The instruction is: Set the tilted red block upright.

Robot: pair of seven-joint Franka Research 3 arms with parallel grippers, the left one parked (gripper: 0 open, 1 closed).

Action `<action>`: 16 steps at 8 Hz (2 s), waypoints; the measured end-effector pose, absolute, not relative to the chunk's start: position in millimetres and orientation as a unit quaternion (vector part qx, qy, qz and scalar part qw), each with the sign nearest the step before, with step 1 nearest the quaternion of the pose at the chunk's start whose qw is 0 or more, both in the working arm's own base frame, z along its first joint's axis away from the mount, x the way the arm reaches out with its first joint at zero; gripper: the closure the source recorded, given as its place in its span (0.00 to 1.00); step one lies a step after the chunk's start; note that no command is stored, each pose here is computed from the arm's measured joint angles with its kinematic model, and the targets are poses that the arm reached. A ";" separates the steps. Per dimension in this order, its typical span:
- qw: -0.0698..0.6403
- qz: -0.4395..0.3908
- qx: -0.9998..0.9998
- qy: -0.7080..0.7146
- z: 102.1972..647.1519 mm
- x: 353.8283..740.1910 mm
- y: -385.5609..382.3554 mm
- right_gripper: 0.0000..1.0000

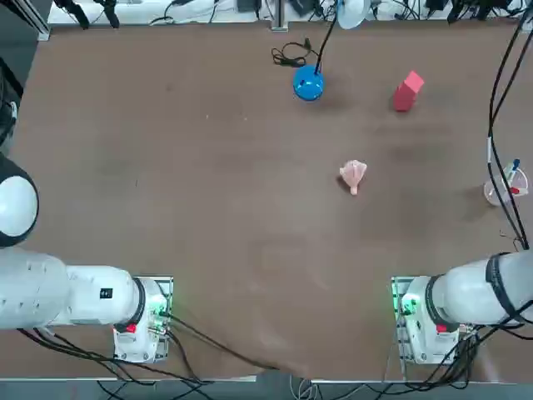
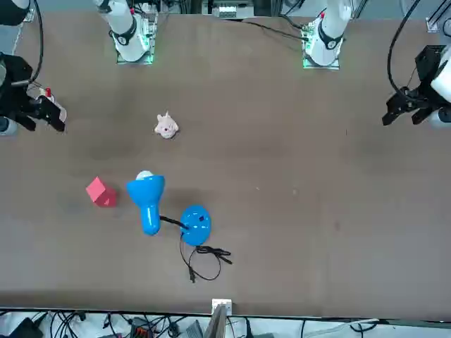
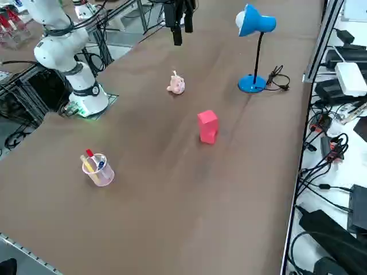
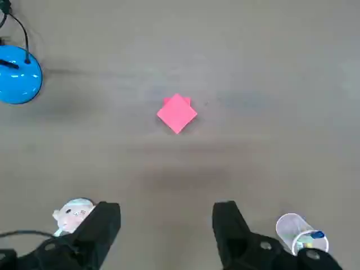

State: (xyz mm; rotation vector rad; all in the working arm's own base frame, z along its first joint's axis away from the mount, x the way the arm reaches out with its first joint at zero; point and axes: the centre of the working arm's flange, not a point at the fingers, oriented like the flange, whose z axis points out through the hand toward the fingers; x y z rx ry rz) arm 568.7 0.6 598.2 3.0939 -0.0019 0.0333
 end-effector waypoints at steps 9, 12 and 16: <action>0.031 -0.027 0.992 0.118 541.6 603.0 14.9 0.00; 0.031 -0.029 0.966 0.254 494.4 629.7 4.6 0.00; 0.028 -0.035 0.920 0.389 402.5 660.2 -15.3 0.00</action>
